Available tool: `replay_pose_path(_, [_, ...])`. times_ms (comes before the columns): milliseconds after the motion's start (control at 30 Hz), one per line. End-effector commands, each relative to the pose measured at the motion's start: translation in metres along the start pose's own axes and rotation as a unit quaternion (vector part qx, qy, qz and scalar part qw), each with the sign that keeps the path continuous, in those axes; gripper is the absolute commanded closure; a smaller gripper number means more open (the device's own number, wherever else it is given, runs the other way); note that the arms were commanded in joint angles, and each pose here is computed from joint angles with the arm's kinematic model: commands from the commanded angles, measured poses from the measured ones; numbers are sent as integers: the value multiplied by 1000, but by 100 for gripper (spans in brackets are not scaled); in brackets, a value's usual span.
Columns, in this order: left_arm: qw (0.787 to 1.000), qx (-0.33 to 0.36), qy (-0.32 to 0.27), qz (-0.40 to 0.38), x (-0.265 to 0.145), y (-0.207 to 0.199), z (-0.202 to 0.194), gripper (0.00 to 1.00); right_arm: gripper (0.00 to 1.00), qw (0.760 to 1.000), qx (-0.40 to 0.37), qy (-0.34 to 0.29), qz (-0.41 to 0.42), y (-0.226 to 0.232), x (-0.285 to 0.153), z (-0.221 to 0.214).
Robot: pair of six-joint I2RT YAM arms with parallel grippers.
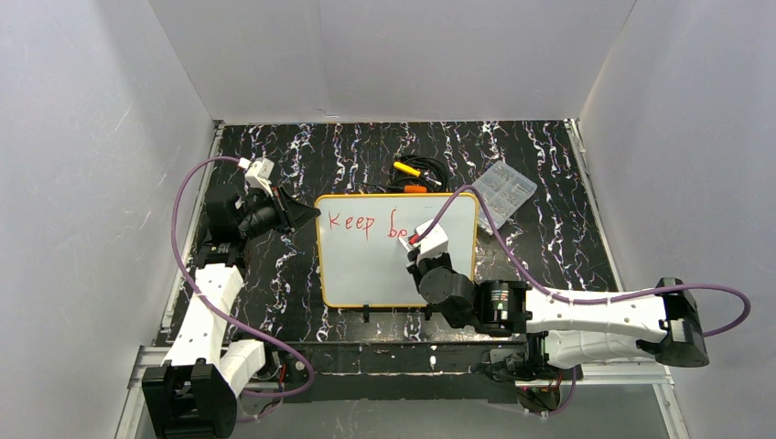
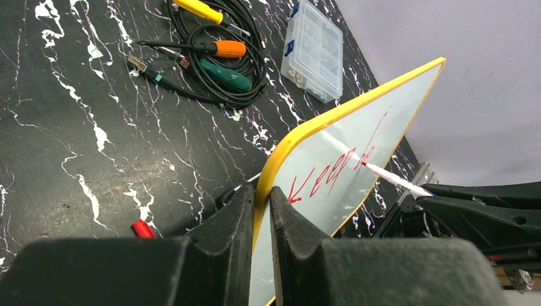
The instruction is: Write a sentence on the whiteboard
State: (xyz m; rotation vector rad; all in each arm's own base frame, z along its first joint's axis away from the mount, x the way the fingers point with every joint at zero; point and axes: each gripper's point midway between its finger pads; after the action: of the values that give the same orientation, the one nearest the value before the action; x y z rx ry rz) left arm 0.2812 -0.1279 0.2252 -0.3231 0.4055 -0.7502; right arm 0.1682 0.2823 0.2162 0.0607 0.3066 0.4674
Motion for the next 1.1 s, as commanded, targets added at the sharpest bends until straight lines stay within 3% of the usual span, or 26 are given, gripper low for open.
replay_pose_path(0, [1000,8,0,-24,-2,-12,4,100,99,1000,10,5,-13,-5,-4,3])
replay_pose_path(367, [1000,9,-1,-23,-2,-12,4,100,99,999,16,-7,-41,-23,-12,13])
replay_pose_path(633, [1000,7,1,-23,-1,-12,3,99,99,997,42,-60,-15,-18,-19,49])
replay_pose_path(1067, [1000,6,2,-23,-1,-11,3,99,99,994,-6,-98,-54,-19,-9,72])
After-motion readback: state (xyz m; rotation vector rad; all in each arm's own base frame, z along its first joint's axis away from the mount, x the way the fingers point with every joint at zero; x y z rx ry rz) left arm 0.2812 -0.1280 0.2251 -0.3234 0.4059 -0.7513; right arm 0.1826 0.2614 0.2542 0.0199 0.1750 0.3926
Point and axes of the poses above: each gripper's point midway between its finger pads, its own x axis out along the fingers, its own y axis along the line the jaws close on, z = x × y, and after that the axes turned 12 degrees about x, right-handed
